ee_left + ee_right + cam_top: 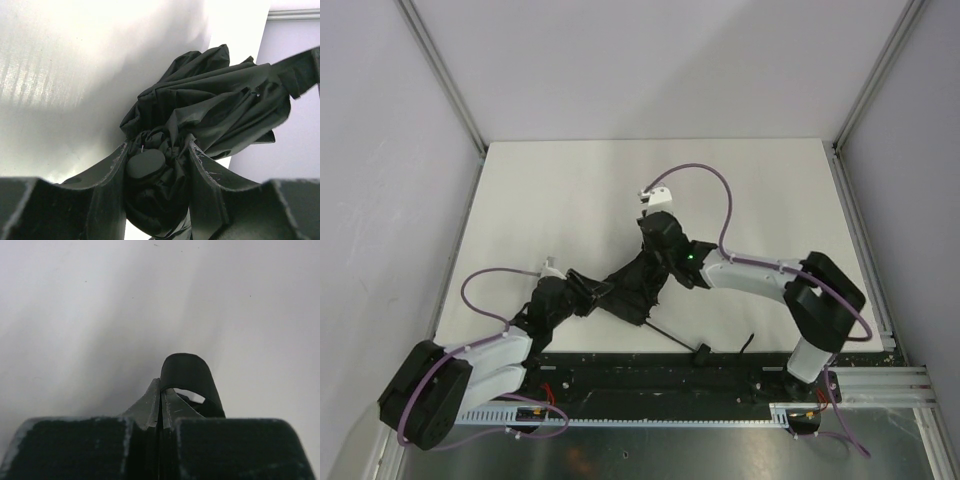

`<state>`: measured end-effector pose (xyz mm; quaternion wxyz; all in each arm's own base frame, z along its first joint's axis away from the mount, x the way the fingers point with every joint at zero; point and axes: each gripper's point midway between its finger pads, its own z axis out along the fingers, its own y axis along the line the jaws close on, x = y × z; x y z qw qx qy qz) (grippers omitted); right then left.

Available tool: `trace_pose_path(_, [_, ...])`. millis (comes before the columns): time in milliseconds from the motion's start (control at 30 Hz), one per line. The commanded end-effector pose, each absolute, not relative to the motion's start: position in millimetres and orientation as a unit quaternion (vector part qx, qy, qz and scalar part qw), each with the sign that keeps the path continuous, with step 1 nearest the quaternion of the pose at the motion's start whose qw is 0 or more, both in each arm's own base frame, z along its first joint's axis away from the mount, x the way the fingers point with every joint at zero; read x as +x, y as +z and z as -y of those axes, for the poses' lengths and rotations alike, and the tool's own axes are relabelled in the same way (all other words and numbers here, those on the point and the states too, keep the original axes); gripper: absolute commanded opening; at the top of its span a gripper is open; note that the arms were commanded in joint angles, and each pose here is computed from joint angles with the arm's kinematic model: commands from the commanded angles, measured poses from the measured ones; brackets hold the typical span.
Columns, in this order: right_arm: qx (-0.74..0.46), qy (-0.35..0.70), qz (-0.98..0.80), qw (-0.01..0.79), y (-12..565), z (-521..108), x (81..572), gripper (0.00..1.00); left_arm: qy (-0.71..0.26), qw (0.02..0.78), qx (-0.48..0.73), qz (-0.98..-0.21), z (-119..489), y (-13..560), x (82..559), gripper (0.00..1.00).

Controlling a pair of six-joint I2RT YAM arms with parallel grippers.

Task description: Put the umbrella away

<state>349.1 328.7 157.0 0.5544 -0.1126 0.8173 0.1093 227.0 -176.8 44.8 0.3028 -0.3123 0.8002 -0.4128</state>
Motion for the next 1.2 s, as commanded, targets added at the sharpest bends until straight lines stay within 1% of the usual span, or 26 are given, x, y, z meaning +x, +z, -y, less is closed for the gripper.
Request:
trace_pose_path(0, [-0.127, 0.026, -0.805, 0.579, 162, -320, 383, 0.00, -0.377, 0.276, -0.315, -0.826, 166, 13, 204, 0.00])
trace_pose_path(100, [-0.154, 0.014, -0.809, 0.567, 145, -318, 391, 0.00, -0.378, 0.274, -0.318, -0.825, 166, 13, 204, 0.00])
trace_pose_path(233, [-0.159, -0.023, -0.816, 0.556, 130, -298, 405, 0.01, -0.380, 0.272, -0.319, -0.825, 167, 13, 203, 0.00])
trace_pose_path(367, [-0.155, -0.030, -0.821, 0.549, 110, -281, 431, 0.09, -0.379, 0.273, -0.324, -0.823, 166, 13, 204, 0.00])
trace_pose_path(433, [-0.157, -0.020, -0.823, 0.546, 103, -275, 446, 0.11, -0.377, 0.276, -0.327, -0.822, 165, 13, 206, 0.00])
trace_pose_path(500, [-0.160, -0.007, -0.829, 0.535, 100, -271, 458, 0.15, -0.371, 0.272, -0.331, -0.823, 162, 8, 202, 0.00])
trace_pose_path(567, [-0.166, -0.012, -0.836, 0.522, 101, -265, 465, 0.23, -0.367, 0.266, -0.335, -0.826, 160, 2, 197, 0.00])
trace_pose_path(600, [-0.170, -0.021, -0.839, 0.517, 103, -260, 466, 0.30, -0.366, 0.264, -0.338, -0.826, 159, 1, 196, 0.00])
trace_pose_path(633, [-0.171, -0.034, -0.841, 0.512, 106, -254, 467, 0.38, -0.366, 0.262, -0.340, -0.826, 159, 0, 195, 0.00])
trace_pose_path(700, [-0.168, -0.047, -0.853, 0.492, 109, -239, 463, 0.68, -0.363, 0.261, -0.342, -0.827, 158, -2, 194, 0.00])
trace_pose_path(733, [-0.163, -0.040, -0.863, 0.477, 111, -233, 460, 0.81, -0.361, 0.261, -0.343, -0.827, 158, -2, 195, 0.00])
trace_pose_path(767, [-0.153, -0.028, -0.876, 0.456, 111, -226, 456, 0.90, -0.359, 0.259, -0.344, -0.828, 158, -3, 194, 0.00])
trace_pose_path(800, [-0.140, -0.014, -0.888, 0.438, 113, -219, 452, 0.95, -0.358, 0.258, -0.345, -0.829, 157, -4, 194, 0.00])
trace_pose_path(867, [-0.129, 0.006, -0.899, 0.419, 123, -208, 439, 0.98, -0.354, 0.252, -0.351, -0.830, 157, -6, 194, 0.00])
trace_pose_path(933, [-0.152, 0.004, -0.893, 0.424, 136, -211, 421, 0.99, -0.348, 0.241, -0.363, -0.830, 157, -9, 192, 0.00])
trace_pose_path(1067, [-0.235, -0.007, -0.849, 0.473, 170, -248, 364, 0.99, -0.344, 0.212, -0.371, -0.837, 163, -12, 191, 0.00])
trace_pose_path(1167, [-0.325, 0.049, -0.807, 0.490, 177, -297, 303, 0.99, -0.335, 0.185, -0.388, -0.839, 164, -18, 187, 0.00])
